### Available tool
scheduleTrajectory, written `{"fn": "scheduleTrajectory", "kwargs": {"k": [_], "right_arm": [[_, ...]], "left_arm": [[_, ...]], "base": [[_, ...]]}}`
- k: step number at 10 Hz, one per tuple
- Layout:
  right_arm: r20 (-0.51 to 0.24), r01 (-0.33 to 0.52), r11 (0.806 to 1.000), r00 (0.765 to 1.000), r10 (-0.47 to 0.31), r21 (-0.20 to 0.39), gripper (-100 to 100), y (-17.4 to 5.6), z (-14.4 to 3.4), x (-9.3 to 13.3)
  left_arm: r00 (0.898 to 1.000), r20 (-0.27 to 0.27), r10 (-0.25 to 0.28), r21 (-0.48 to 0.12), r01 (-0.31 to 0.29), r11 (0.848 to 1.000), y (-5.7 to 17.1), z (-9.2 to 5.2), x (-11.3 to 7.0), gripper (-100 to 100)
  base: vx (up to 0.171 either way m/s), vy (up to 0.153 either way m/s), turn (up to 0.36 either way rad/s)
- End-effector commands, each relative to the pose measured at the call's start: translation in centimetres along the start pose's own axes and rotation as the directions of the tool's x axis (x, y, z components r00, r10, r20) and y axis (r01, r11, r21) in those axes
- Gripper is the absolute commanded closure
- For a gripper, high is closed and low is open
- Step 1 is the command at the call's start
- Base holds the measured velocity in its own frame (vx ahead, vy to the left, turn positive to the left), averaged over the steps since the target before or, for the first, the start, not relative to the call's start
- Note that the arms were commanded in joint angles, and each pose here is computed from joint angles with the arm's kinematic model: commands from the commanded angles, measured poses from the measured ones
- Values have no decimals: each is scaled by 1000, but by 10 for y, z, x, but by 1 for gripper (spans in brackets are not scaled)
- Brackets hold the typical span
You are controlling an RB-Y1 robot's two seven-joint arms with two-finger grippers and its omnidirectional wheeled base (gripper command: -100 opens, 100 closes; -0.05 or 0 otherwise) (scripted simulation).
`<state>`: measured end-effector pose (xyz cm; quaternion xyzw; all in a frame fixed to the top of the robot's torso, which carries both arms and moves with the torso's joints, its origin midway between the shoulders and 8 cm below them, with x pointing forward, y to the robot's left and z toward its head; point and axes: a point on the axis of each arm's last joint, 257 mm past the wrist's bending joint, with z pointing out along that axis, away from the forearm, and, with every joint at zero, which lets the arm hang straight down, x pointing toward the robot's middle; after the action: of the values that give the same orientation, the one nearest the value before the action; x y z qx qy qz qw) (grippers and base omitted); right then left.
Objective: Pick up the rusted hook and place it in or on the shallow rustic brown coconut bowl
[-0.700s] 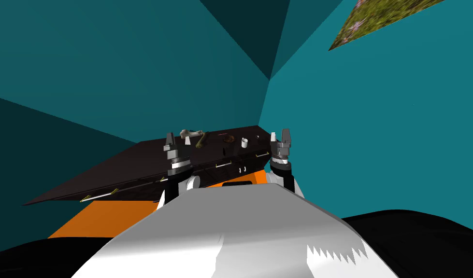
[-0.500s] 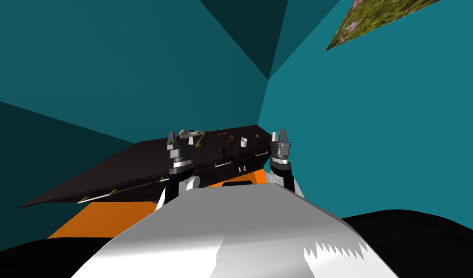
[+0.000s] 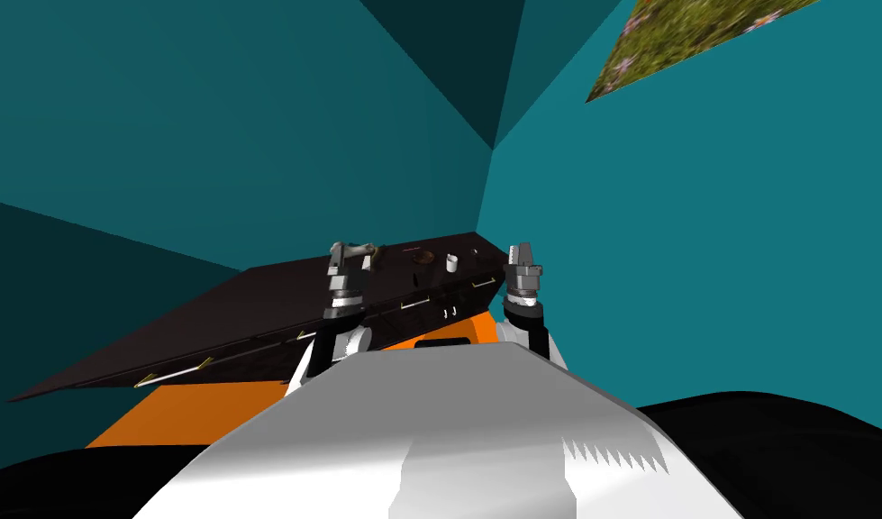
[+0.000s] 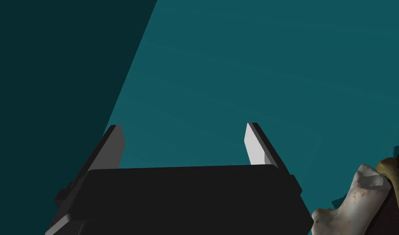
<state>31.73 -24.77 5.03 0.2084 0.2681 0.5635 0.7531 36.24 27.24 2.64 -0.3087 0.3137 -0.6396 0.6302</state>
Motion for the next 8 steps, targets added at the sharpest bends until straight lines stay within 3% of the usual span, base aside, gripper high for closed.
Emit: {"fn": "scheduleTrajectory", "kwargs": {"k": [1,4,8], "right_arm": [[0,0,1000,1000,0,0,0,0,0,0],[0,0,1000,1000,0,0,0,0,0,0],[0,0,1000,1000,0,0,0,0,0,0]], "left_arm": [[999,-40,-12,-32,11,999,13,2,7,-100],[997,-77,-23,-63,19,998,24,4,13,-100],[985,-162,-68,-166,40,985,62,8,28,-100]], "base": [[-52,16,-81],[-43,11,-67],[-68,15,-107]]}}
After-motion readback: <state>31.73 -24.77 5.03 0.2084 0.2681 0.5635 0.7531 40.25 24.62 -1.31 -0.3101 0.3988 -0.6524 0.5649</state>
